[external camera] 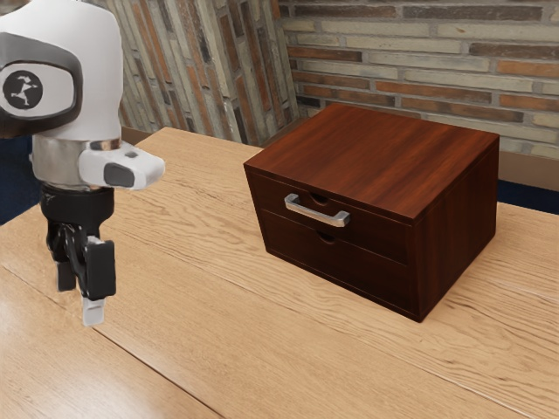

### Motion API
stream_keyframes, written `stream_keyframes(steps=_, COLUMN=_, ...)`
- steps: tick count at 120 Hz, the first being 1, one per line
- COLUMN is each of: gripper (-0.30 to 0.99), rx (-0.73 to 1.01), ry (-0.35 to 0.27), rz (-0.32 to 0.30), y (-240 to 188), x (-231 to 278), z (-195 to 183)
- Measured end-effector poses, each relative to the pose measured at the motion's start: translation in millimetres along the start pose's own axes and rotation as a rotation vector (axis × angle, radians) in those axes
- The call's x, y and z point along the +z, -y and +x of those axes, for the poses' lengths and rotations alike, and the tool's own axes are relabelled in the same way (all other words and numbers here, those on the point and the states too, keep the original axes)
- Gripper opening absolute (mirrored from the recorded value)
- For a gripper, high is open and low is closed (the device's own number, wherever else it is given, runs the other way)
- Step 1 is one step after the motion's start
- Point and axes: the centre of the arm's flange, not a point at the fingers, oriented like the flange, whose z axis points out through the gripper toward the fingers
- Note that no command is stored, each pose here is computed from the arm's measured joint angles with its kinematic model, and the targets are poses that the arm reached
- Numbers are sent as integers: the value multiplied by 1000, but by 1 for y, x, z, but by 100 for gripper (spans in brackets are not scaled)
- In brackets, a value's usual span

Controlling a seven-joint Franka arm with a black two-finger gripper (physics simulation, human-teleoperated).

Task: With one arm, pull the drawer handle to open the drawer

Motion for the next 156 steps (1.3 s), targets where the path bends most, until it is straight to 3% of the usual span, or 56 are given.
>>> stream_keyframes(steps=11, gripper=69, rx=117, ry=-164, rz=39, y=7, x=-10, z=36)
stream_keyframes(steps=23, gripper=69, rx=225, ry=-268, rz=73, y=18, x=-23, z=81)
stream_keyframes(steps=40, gripper=69, rx=410, ry=-392, rz=162, y=-6, x=-50, z=84)
stream_keyframes(steps=54, gripper=69, rx=632, ry=-376, rz=226, y=-39, x=-42, z=103)
stream_keyframes(steps=68, gripper=69, rx=784, ry=-337, rz=300, y=-43, x=-33, z=128)
stream_keyframes(steps=91, gripper=66, rx=977, ry=-331, rz=561, y=-26, x=-20, z=180)
stream_keyframes(steps=114, gripper=57, rx=1126, ry=-482, rz=598, y=-19, x=-31, z=203)
stream_keyframes(steps=131, gripper=41, rx=1197, ry=-515, rz=646, y=-6, x=-35, z=231)
stream_keyframes(steps=149, gripper=30, rx=1240, ry=-552, rz=631, y=12, x=-27, z=250)
stream_keyframes(steps=156, gripper=32, rx=1261, ry=-562, rz=624, y=13, x=-23, z=256)
